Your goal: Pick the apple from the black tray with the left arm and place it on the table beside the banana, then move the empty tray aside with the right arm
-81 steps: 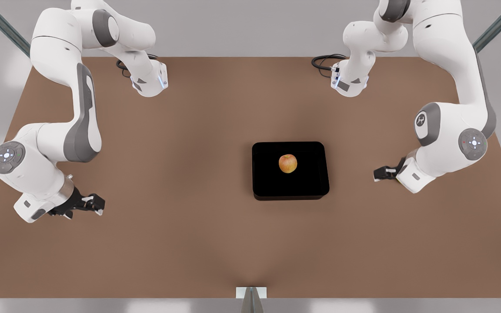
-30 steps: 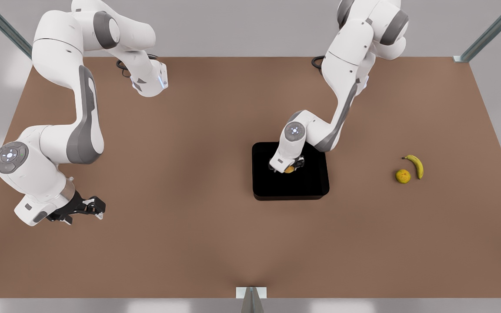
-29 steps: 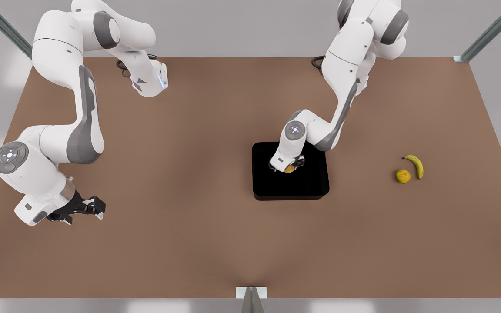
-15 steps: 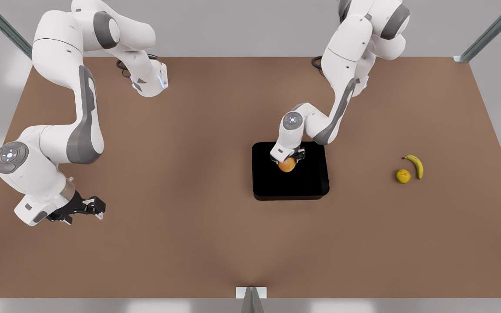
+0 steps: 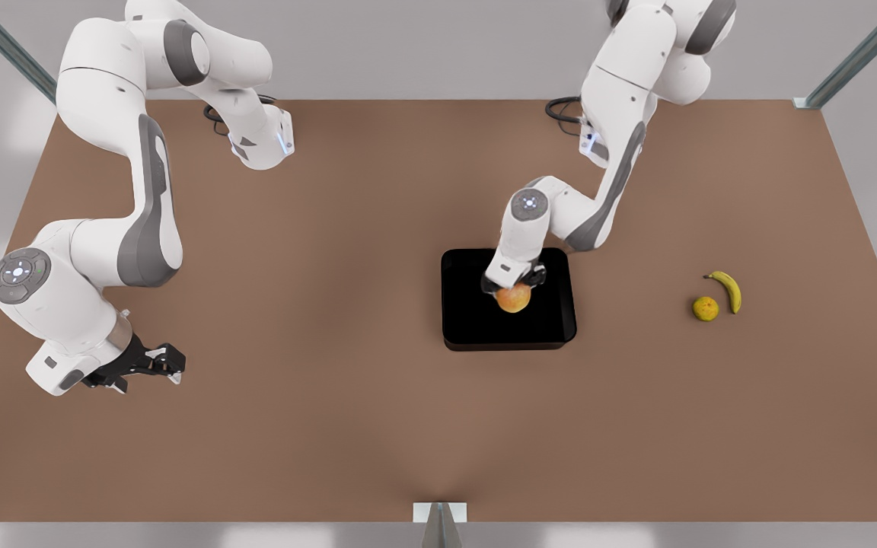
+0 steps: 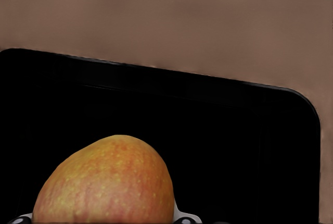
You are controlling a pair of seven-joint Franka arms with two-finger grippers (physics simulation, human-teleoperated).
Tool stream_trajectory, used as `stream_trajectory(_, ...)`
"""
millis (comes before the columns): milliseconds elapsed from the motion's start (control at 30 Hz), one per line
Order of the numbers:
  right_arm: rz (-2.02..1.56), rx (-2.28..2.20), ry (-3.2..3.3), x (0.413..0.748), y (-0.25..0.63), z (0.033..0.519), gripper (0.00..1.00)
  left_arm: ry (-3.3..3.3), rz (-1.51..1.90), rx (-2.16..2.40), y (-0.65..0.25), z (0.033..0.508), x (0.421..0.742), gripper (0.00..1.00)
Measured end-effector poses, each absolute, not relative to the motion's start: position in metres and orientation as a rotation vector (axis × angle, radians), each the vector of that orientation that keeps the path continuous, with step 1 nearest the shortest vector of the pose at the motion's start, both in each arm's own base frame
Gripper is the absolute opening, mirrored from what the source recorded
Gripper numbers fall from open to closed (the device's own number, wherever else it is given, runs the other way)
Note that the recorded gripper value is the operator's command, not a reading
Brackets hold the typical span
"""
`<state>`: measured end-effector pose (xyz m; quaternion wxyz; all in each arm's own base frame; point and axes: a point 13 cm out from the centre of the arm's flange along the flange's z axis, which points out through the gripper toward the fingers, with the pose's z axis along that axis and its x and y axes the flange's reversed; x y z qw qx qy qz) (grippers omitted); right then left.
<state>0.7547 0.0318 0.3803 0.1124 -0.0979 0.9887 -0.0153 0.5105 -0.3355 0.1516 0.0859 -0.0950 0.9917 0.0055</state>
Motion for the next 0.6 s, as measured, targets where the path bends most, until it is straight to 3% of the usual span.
stream_trajectory(100, -0.044, -0.3, 2.902, 0.754, 0.038, 0.38, 1.0, 2.963, 0.082, -0.442, -0.247, 0.192, 0.548, 0.82)
stream_trajectory(200, -0.046, -0.42, 2.895, 0.739, 0.111, 0.392, 1.0, 2.995, 0.178, -0.648, -0.105, 0.186, 0.577, 0.82)
stream_trajectory(333, -0.06, -0.625, 2.875, 0.681, 0.269, 0.417, 1.0, 3.104, 0.264, -0.62, -0.023, 0.12, 0.574, 0.86)
stream_trajectory(367, -0.058, -0.644, 2.878, 0.666, 0.297, 0.418, 1.0, 3.125, 0.269, -0.583, -0.016, 0.107, 0.572, 1.0)
stream_trajectory(400, -0.055, -0.66, 2.882, 0.65, 0.326, 0.418, 1.0, 3.139, 0.268, -0.539, -0.012, 0.099, 0.571, 1.0)
stream_trajectory(533, 0.015, -0.638, 2.937, 0.59, 0.397, 0.426, 1.0, 3.152, 0.263, -0.388, 0.004, 0.089, 0.575, 1.0)
stream_trajectory(600, 0.066, -0.652, 2.982, 0.544, 0.438, 0.432, 1.0, 3.109, 0.244, -0.341, 0.013, 0.118, 0.587, 1.0)
